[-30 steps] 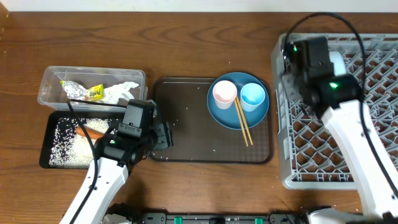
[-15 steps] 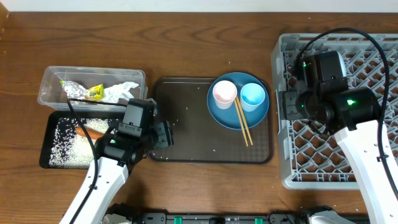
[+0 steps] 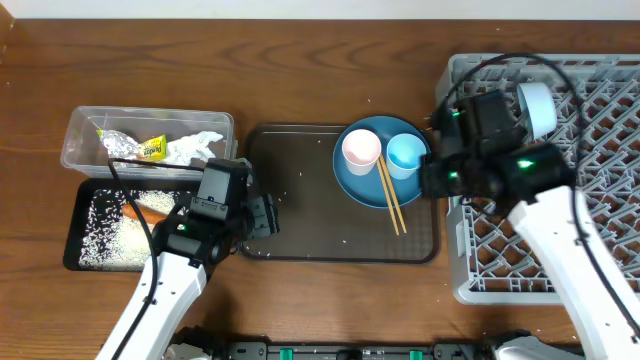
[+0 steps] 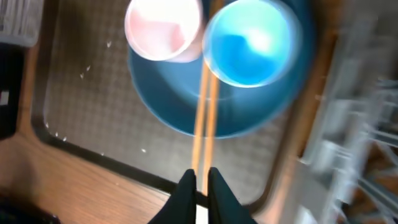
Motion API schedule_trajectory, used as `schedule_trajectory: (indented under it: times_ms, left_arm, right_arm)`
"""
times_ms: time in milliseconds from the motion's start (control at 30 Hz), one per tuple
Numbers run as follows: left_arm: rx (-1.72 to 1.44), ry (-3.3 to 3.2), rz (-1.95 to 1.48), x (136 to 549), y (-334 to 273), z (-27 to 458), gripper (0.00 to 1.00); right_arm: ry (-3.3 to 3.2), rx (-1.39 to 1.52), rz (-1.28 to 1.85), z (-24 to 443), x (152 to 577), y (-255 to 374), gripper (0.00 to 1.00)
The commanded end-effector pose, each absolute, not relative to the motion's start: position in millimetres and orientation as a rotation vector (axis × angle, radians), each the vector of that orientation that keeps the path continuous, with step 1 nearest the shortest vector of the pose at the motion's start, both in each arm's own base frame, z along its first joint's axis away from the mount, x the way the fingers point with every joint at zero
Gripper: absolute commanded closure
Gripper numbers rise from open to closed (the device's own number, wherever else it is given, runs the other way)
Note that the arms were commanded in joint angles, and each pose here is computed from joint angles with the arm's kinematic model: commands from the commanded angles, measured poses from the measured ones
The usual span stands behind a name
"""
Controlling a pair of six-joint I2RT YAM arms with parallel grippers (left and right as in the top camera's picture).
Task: Sort waste into correct bins and load items into the dishwasher rack
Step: 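Move the right gripper left to the chopsticks on the blue plate, then close the right gripper on a chopstick and lift it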
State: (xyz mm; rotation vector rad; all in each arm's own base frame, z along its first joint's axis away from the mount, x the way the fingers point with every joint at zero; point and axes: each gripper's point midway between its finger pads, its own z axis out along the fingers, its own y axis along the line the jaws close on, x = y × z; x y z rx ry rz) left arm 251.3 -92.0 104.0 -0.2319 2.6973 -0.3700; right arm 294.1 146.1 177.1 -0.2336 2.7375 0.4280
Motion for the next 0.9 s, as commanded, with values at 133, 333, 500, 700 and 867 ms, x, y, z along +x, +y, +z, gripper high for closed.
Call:
schedule_trajectory:
  times_ms: [133, 333, 500, 700, 867]
  left_arm:
    - [-0.248, 2.697, -0.259, 252, -79, 99, 0.34]
    - [-0.255, 2.697, -0.229, 252, -75, 98, 0.08]
    - [-0.258, 2.694, -0.216, 252, -73, 98, 0.04]
    - [-0.258, 2.694, -0.217, 252, -73, 98, 0.02]
    - [-0.258, 2.694, -0.217, 252, -73, 98, 0.02]
  right_arm:
    - [2.778, -0.334, 0.384, 133, 287, 181, 0.94]
    - [2.815, -0.316, 0.236, 103, 295, 183, 0.87]
    - [2.829, -0.345, 0.203, 81, 303, 192, 0.80]
    - [2.865, -0.353, 0.124, 59, 306, 190, 0.81]
    - [2.888, -0.351, 0.047, 45, 308, 183, 0.80]
